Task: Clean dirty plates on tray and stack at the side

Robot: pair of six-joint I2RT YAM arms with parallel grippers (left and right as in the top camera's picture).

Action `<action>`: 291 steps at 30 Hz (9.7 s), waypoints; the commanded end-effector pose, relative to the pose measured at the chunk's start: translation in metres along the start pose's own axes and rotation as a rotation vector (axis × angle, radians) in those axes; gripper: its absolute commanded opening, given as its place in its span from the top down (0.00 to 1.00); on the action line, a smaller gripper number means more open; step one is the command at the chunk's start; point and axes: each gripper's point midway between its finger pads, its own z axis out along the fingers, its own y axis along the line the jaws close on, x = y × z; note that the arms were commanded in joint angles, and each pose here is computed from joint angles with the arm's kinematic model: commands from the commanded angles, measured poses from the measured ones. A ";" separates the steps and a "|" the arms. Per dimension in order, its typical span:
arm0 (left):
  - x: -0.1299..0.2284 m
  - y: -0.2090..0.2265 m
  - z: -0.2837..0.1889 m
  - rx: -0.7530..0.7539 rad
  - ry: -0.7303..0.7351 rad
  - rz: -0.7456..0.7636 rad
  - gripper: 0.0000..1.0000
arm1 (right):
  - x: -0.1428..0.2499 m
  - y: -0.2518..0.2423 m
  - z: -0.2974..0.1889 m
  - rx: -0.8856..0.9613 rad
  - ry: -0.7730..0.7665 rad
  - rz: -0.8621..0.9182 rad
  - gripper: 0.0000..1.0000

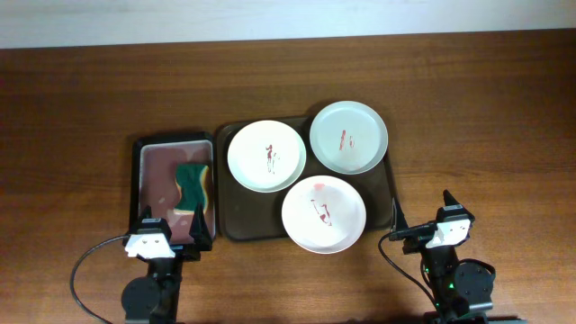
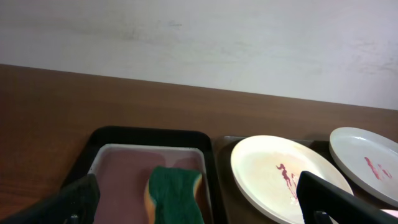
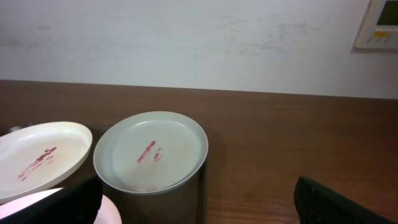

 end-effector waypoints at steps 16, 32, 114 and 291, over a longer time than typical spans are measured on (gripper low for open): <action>-0.020 0.000 0.015 -0.065 0.358 0.062 0.01 | -0.027 0.007 -0.003 -0.029 0.145 0.093 0.01; 0.005 0.001 0.066 -0.145 1.019 0.085 0.01 | -0.027 0.047 0.034 -0.211 0.908 0.249 0.01; 0.058 -0.126 0.062 0.273 1.229 -0.153 1.00 | 0.139 0.099 0.042 -0.186 1.481 0.345 0.94; 0.074 0.018 0.091 -0.351 1.279 0.029 1.00 | -0.033 0.089 0.102 0.253 0.827 -0.500 0.96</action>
